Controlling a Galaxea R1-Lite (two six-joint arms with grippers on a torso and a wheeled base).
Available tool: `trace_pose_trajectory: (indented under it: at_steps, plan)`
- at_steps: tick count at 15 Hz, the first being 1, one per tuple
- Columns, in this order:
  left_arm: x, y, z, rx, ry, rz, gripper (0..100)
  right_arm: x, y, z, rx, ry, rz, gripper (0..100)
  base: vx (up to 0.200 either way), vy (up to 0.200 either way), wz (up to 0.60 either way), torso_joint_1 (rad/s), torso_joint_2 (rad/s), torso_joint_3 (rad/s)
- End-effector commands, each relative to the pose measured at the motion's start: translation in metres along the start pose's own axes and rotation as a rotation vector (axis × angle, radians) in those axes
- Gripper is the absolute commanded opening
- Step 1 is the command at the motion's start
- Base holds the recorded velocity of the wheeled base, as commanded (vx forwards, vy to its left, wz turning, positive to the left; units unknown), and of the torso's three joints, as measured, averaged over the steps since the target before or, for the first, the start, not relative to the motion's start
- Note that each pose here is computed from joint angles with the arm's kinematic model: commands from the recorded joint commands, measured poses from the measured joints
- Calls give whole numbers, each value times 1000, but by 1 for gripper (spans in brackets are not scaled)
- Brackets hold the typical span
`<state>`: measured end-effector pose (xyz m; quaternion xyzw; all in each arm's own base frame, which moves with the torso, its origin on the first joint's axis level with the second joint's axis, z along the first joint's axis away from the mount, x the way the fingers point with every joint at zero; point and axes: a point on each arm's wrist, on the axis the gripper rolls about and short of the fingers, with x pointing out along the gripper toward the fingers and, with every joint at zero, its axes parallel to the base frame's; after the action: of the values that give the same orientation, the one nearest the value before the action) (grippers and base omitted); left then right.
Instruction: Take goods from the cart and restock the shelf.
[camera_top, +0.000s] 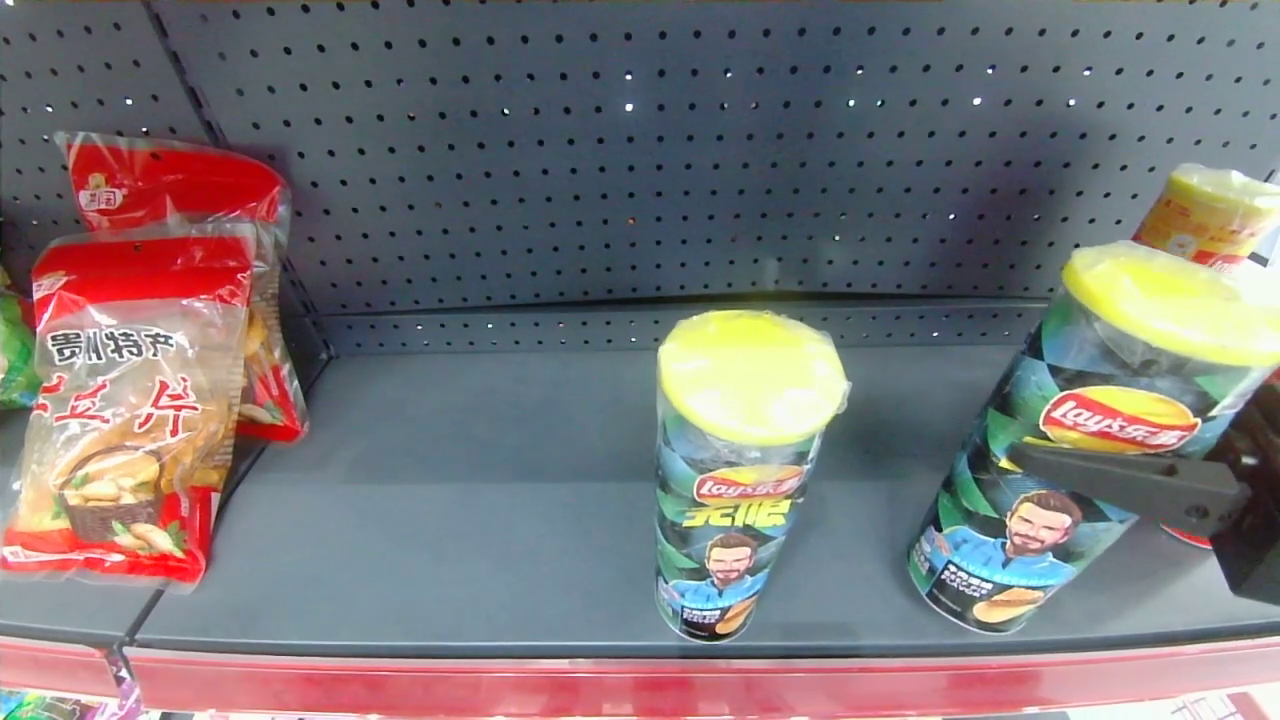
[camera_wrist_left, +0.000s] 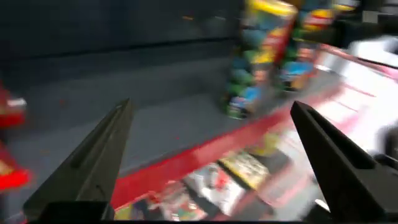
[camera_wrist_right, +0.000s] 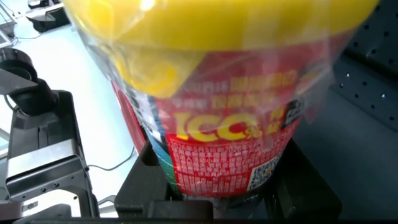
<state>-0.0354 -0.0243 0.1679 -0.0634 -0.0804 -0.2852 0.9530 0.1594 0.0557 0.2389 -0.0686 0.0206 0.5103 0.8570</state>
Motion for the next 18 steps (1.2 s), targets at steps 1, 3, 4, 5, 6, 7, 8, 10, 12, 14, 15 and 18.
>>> trace_pose_trajectory:
  at_steps: [1, 3, 4, 5, 6, 7, 8, 10, 12, 14, 15, 18]
  plan:
    - [-2, -2, -23, 1, -1, 176, 100, 2, -3, 4, -7, -7, 2, 0, 0, 0, 0, 0, 0, 0]
    - [-5, -1, -47, -4, 14, 263, 100, 1, -2, 5, -12, -11, 1, 0, 0, 0, 0, 0, 0, 0]
    - [-7, -1, -47, -9, 17, 234, 100, 0, -1, 6, -14, -13, 0, 0, 0, 0, 0, 0, 0, 0]
    - [-1, 8, -38, -64, 62, 181, 100, -2, 1, 8, -25, -23, -2, 0, 0, 0, 0, 0, 0, 0]
    - [1, 11, -31, -57, 49, 125, 100, -3, 2, 8, -26, -25, -4, 0, 0, 0, 0, 0, 0, 0]
    - [2, 13, -21, -53, 38, 19, 100, -6, 5, 9, -31, -30, -6, 0, 0, 0, 0, 0, 0, 0]
    - [0, 13, -12, -60, 45, -165, 100, -7, 6, 8, -29, -29, -6, 0, 0, 0, 0, 0, 0, 0]
    - [-15, 19, -27, -86, 76, -339, 100, -6, 4, 9, -27, -29, -9, 0, 0, 0, 0, 0, 0, 0]
    - [-13, 24, -46, 34, 100, -138, 100, -6, 4, 9, -26, -27, -10, 0, 0, 0, 0, 0, 0, 0]
    - [-13, 28, -36, 45, 61, 90, 100, -6, 5, 8, -25, -26, -12, 0, 0, 0, 0, 0, 0, 0]
    - [-9, 31, -33, 51, 81, 168, 100, -6, 5, 8, -25, -26, -12, 0, 0, 0, 0, 0, 0, 0]
    - [-4, 34, -36, 94, 134, 369, 100, -7, 6, 7, -25, -26, -10, 0, 0, 0, 0, 0, 0, 0]
